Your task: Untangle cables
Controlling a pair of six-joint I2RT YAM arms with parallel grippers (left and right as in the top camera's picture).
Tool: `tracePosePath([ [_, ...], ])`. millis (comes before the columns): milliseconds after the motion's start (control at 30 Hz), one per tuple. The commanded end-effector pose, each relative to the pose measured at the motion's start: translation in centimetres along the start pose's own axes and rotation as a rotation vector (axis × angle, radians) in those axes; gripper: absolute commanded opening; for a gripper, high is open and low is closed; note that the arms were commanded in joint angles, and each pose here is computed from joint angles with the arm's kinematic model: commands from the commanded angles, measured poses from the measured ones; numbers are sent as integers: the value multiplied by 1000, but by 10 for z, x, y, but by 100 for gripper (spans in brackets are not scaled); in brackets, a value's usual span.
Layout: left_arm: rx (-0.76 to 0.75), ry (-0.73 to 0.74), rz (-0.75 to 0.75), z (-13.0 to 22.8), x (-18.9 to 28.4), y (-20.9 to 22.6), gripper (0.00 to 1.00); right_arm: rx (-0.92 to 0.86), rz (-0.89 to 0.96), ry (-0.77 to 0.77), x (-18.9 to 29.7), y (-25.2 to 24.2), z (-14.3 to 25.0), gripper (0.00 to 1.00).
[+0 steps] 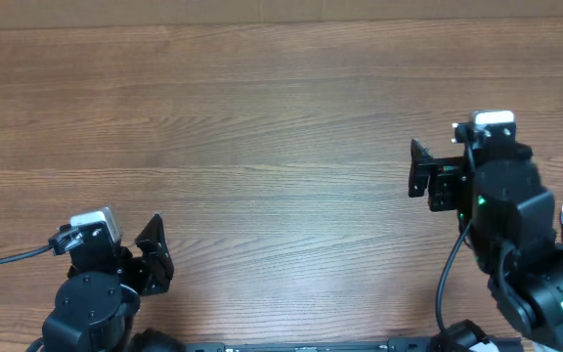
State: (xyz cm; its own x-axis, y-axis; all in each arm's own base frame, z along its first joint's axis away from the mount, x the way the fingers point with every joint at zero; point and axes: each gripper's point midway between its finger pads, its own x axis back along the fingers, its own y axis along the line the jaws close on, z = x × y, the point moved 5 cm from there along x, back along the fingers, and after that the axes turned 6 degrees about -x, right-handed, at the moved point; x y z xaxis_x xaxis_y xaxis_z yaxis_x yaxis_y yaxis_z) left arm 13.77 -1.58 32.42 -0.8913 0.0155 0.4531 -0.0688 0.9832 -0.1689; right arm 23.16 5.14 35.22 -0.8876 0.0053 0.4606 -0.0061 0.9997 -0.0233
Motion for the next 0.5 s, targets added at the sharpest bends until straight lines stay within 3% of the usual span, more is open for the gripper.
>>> tracePosePath([
  [0,20,-12,11,-1,1,-1,60,88,-74,11,-10,0,-3,100],
  [233,24,-22,12,-3,1,-1,60,-24,-56,12,-38,-41,-13,100],
  [333,28,-31,20,-5,1,-2,61,-96,-127,2,-45,-49,-17,100],
  [467,34,-45,26,-8,2,-3,79,-111,-194,-8,-47,-48,-19,100],
])
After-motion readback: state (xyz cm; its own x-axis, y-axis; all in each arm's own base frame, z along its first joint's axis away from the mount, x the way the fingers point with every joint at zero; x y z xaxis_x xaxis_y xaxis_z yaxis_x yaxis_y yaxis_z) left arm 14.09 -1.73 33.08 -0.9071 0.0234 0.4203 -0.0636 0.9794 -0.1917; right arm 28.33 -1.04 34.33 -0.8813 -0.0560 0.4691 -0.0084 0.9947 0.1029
